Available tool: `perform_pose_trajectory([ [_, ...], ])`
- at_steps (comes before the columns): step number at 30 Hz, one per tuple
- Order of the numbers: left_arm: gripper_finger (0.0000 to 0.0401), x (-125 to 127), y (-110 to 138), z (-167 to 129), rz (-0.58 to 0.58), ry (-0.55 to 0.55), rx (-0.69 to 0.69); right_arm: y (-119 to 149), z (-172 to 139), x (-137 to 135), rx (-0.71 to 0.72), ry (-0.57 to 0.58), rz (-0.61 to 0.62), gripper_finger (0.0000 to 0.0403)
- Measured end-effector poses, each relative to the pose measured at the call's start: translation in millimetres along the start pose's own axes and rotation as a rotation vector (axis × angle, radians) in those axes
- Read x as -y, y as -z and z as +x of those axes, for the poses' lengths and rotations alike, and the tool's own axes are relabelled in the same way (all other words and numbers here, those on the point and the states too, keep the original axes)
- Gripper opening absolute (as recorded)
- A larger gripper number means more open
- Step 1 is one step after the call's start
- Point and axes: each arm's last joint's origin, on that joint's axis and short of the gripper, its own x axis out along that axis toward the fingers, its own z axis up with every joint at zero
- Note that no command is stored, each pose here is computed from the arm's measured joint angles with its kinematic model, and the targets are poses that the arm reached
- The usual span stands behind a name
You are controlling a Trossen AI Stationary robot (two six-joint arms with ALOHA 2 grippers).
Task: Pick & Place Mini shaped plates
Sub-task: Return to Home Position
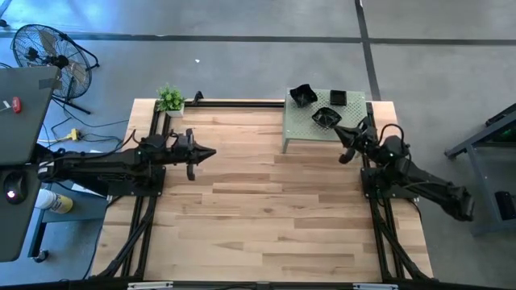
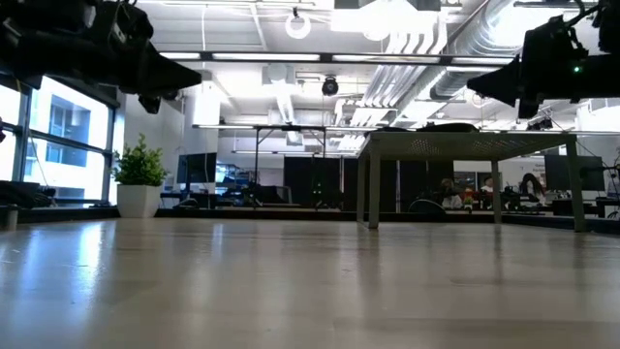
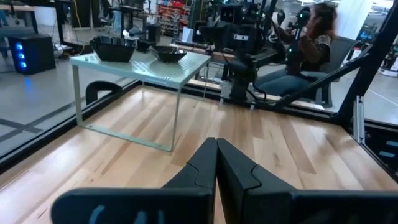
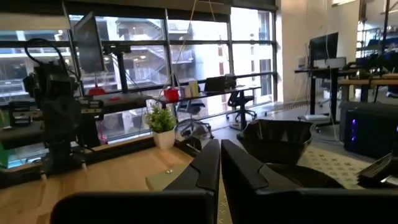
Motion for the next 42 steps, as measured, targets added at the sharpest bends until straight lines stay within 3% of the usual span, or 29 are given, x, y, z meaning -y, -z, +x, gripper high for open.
perform_pose_trajectory([
  [11, 0.0001, 0.8, -2.6, -11.0, 0.004, -0.001, 0.008, 6.1, -9.4, -6.0, -0.055, -0.067, -0.003, 0.0012],
  [24, 0.0001, 0.6, -1.0, -19.6, 0.058, -0.013, -0.015, 7.3, -11.6, -16.6, -0.059, -0.016, -0.037, 0.0012],
  [30, 0.0001, 0.2, 2.7, -19.4, 0.025, -0.008, -0.009, 7.4, -12.4, -18.8, -0.059, 0.018, -0.048, 0.0012],
  [34, 0.0001, -2.2, 22.6, -22.0, -0.049, -0.001, -0.022, 9.9, -12.4, -19.9, -0.087, -0.003, -0.047, 0.0012],
  [38, 0.0001, -0.3, 27.1, -29.2, -0.035, 0.103, 0.13, 14.2, -12.9, -21.3, -0.133, -0.063, -0.039, 0.0012],
  [42, 0.0001, 0.0, 31.5, -35.0, -0.008, 0.117, 0.081, 17.9, -13.5, -23.0, -0.175, -0.127, -0.044, 0.0012],
])
